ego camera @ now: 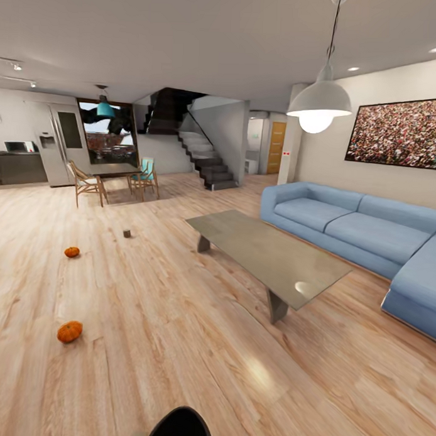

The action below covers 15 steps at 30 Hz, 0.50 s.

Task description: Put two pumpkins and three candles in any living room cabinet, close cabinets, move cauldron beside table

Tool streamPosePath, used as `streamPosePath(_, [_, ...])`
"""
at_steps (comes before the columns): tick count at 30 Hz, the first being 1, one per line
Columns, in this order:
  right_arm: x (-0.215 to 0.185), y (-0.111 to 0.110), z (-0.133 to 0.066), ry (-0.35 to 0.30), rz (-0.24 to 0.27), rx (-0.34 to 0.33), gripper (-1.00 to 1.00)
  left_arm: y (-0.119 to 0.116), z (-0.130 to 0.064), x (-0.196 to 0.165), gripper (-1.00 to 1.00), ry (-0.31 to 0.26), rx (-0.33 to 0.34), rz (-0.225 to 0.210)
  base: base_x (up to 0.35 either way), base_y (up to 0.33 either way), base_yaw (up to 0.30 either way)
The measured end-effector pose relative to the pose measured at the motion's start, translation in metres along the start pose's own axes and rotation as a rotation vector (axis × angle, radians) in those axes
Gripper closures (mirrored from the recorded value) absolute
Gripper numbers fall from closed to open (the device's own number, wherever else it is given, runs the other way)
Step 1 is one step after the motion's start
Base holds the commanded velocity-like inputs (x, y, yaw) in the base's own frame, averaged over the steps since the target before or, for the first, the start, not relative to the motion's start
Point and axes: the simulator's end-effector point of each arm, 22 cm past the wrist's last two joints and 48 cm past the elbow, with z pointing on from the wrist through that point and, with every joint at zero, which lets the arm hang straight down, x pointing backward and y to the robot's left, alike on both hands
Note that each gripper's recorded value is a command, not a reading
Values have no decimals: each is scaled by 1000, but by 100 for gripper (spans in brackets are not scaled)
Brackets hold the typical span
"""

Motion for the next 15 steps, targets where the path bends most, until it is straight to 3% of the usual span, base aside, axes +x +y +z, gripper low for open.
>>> streamPosePath(8, [-1, 0, 0, -2, -1, 0, -100, -1, 0, 0, -100, 0, 1, -3, -71, -239, 268])
streamPosePath(15, [-7, 0, 0, -37, -1, 0, -100, -2, 0, 0, -100, 0, 2, -4, -7, -107, 275])
